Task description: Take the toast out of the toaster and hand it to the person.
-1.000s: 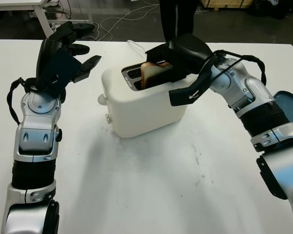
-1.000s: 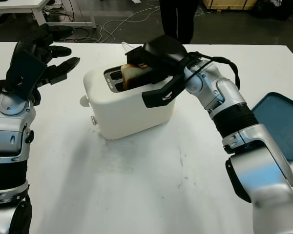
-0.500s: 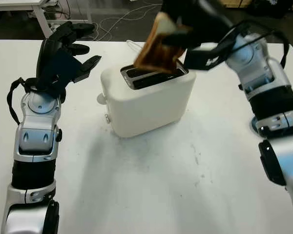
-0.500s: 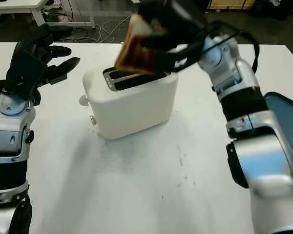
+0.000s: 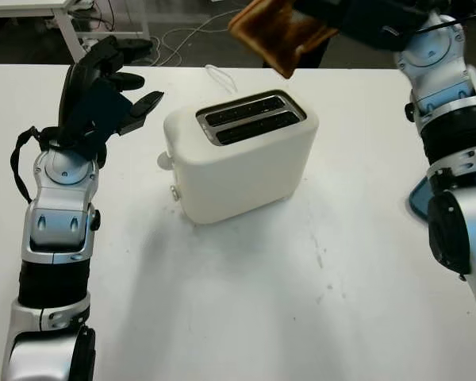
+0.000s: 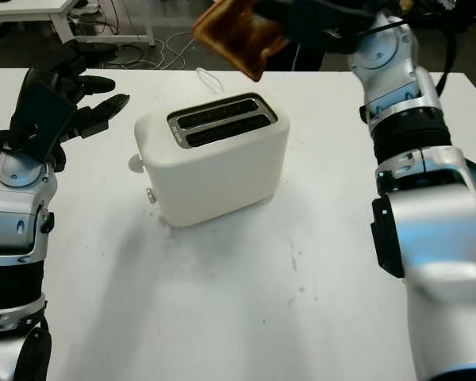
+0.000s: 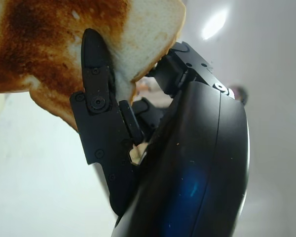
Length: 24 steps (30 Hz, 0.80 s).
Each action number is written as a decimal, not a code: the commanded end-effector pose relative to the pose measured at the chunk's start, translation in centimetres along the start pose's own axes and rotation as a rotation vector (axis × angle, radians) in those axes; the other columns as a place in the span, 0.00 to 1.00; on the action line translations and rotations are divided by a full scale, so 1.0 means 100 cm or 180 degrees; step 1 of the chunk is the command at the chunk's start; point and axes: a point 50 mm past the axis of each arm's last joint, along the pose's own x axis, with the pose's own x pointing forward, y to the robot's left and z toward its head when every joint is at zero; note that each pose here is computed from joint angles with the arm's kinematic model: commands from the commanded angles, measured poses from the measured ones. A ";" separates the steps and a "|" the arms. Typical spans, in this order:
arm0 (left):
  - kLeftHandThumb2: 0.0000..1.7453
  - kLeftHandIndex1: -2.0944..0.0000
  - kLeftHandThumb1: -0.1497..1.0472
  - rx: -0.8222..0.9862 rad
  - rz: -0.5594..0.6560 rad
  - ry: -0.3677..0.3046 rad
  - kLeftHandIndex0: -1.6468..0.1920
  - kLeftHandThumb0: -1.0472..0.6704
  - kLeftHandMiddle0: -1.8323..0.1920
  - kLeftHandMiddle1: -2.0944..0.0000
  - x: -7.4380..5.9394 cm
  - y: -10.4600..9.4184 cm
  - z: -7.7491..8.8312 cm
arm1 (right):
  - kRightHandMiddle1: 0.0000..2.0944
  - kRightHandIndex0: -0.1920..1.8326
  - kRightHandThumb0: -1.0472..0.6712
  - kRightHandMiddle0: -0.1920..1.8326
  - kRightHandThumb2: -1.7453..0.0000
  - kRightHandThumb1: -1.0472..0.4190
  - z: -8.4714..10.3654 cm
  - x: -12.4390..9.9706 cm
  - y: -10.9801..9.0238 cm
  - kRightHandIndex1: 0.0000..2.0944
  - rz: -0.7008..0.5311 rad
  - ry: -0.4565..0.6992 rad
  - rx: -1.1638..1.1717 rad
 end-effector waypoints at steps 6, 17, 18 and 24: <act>0.21 0.74 0.76 0.0009 0.0031 0.0001 0.68 0.49 0.78 0.53 -0.001 0.003 -0.002 | 0.83 0.57 0.40 0.46 0.72 0.09 -0.042 -0.015 -0.003 0.83 -0.0382 0.0673 0.0666; 0.20 0.74 0.77 -0.0027 0.0079 0.0098 0.67 0.50 0.78 0.54 -0.002 0.003 -0.002 | 0.83 0.46 0.49 0.29 0.73 0.09 -0.082 -0.041 0.016 0.83 -0.0945 0.1410 0.0981; 0.20 0.74 0.77 -0.0024 0.0081 0.0098 0.68 0.50 0.78 0.54 -0.003 0.003 -0.001 | 0.83 0.47 0.49 0.29 0.73 0.09 -0.084 -0.042 0.016 0.83 -0.0973 0.1418 0.0994; 0.19 0.75 0.78 -0.0003 0.0081 0.0108 0.67 0.50 0.78 0.55 -0.003 0.002 0.000 | 0.83 0.45 0.52 0.28 0.73 0.09 -0.093 -0.049 0.022 0.83 -0.1066 0.1650 0.1060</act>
